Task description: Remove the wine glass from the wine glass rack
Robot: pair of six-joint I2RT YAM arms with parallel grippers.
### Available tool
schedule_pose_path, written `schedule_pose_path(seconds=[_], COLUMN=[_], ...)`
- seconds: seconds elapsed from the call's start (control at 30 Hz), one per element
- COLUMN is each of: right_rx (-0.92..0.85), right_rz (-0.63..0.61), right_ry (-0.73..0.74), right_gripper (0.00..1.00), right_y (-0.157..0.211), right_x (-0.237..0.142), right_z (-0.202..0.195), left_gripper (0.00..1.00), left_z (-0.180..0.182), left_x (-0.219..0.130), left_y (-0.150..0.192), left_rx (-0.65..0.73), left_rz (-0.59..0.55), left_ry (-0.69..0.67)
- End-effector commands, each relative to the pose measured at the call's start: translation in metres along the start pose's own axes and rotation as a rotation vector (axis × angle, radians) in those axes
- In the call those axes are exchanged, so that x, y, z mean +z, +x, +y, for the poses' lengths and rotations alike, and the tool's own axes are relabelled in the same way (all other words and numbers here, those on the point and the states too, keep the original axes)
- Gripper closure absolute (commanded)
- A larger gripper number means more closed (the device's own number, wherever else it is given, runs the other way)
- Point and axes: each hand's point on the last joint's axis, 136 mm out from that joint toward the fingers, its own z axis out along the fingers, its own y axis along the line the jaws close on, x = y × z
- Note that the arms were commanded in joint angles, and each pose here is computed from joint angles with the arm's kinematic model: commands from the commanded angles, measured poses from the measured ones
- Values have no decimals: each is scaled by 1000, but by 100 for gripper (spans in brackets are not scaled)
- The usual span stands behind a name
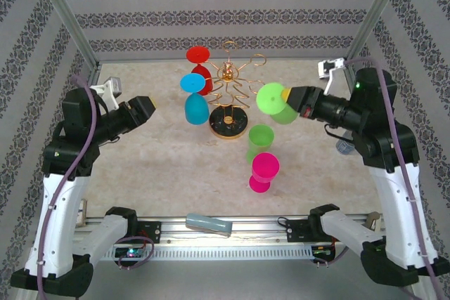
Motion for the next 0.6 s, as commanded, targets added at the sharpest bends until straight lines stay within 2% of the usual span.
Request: schedule_pose_path(seconds=[0.0,0.23,0.57], right_rx=[-87,-199,-421], right_rz=[20,131,231], right_ry=[15,-31,-92], right_gripper=[100,100,100], right_y=[20,65,118], right_x=[-5,7,33], right_z=[10,29,56], left_gripper=[47,48,48], left_z=[21,34,43], left_x=[-6,-9,-37], left_y=[21,44,74], left_rx=[-16,-51,-69], left_rz=[61,115,115], left_ry=[-80,-104,-121])
